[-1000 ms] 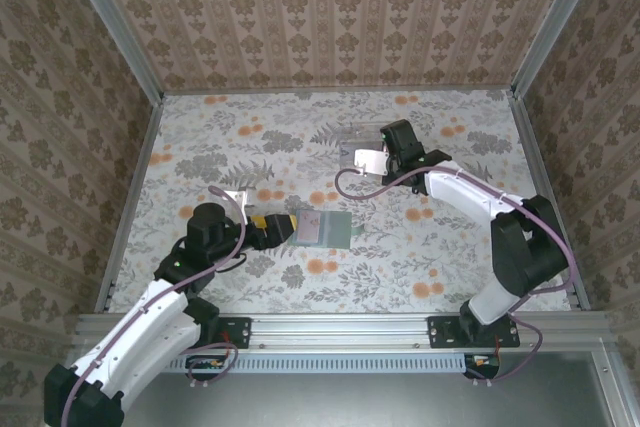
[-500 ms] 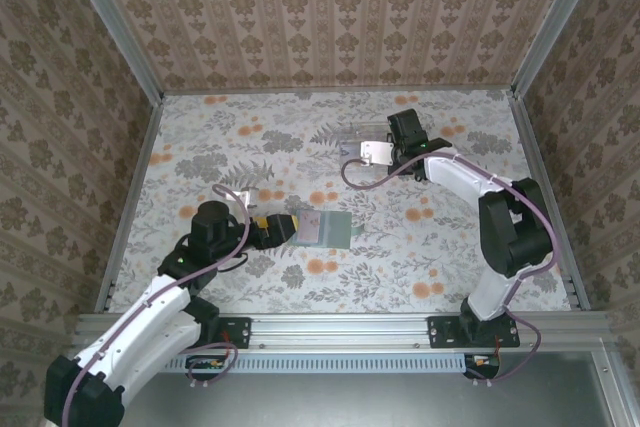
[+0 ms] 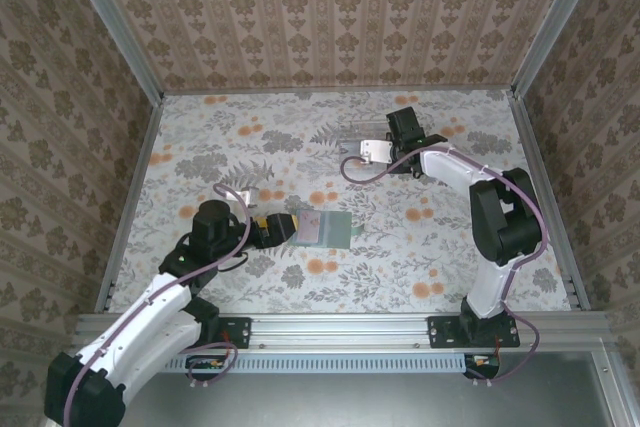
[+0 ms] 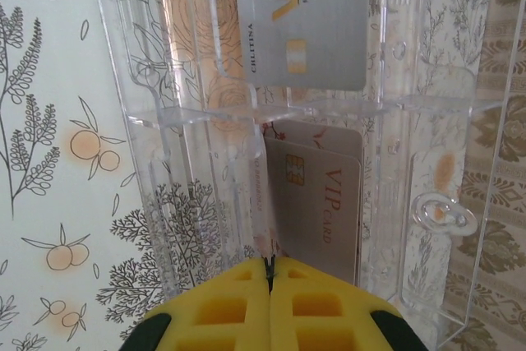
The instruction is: Take the credit cards out of the card holder
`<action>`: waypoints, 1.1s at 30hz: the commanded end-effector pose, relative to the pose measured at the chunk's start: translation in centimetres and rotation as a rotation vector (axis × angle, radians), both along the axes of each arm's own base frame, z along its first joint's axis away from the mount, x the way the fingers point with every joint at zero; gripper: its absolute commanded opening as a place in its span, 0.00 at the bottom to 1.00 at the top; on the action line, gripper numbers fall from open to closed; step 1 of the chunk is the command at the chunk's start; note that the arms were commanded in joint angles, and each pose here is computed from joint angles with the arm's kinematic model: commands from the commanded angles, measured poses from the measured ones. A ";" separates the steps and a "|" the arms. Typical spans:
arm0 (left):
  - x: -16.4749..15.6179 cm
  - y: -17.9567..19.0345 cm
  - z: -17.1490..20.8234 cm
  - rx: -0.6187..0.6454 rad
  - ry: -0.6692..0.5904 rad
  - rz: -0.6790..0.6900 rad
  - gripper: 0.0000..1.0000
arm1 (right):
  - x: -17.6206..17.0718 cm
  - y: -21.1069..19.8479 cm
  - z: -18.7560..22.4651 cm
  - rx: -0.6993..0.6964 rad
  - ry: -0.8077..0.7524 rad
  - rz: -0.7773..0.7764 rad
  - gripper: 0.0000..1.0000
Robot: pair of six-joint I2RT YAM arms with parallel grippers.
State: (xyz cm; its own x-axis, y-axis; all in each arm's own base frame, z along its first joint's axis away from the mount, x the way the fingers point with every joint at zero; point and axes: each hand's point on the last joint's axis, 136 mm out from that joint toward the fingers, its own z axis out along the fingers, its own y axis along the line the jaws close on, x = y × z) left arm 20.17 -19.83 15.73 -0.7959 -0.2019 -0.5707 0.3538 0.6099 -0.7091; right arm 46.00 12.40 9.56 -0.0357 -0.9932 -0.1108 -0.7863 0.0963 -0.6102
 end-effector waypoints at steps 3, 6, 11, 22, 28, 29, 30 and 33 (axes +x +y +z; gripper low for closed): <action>0.4 0.1 -0.4 0.009 -0.010 0.003 1.00 | 0.2 -0.6 0.3 0.022 0.015 -0.007 0.00; 0.5 0.0 -0.6 0.007 -0.005 -0.001 1.00 | 0.4 -0.7 0.6 0.027 0.009 -0.011 0.00; 0.5 0.1 -0.6 0.007 -0.005 0.001 1.00 | 0.9 -0.8 0.5 0.031 0.001 -0.027 0.15; 0.5 0.2 -0.7 0.010 -0.004 0.005 1.00 | 2.8 -1.2 0.0 0.006 -0.065 -0.074 0.23; 0.5 0.2 -0.9 0.013 0.000 0.007 1.00 | 4.6 -1.5 0.8 0.017 -0.136 -0.136 0.24; 0.5 0.2 -0.9 0.012 0.000 0.007 1.00 | 4.8 -1.5 0.8 0.021 -0.138 -0.145 0.24; 0.5 0.2 -0.8 0.012 -0.001 0.006 1.00 | 5.0 -1.5 0.9 0.023 -0.142 -0.151 0.24; 0.5 0.2 -0.9 0.013 0.001 0.007 1.00 | 5.4 -1.6 0.6 0.023 -0.144 -0.168 0.25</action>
State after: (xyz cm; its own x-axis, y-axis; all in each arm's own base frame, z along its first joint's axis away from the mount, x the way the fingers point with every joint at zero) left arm 20.45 -19.75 14.75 -0.8097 -0.1995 -0.5520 0.3300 0.6230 -0.7092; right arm 50.07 11.06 9.78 -0.1395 -0.9811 -0.1339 -0.6991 0.1934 -0.6883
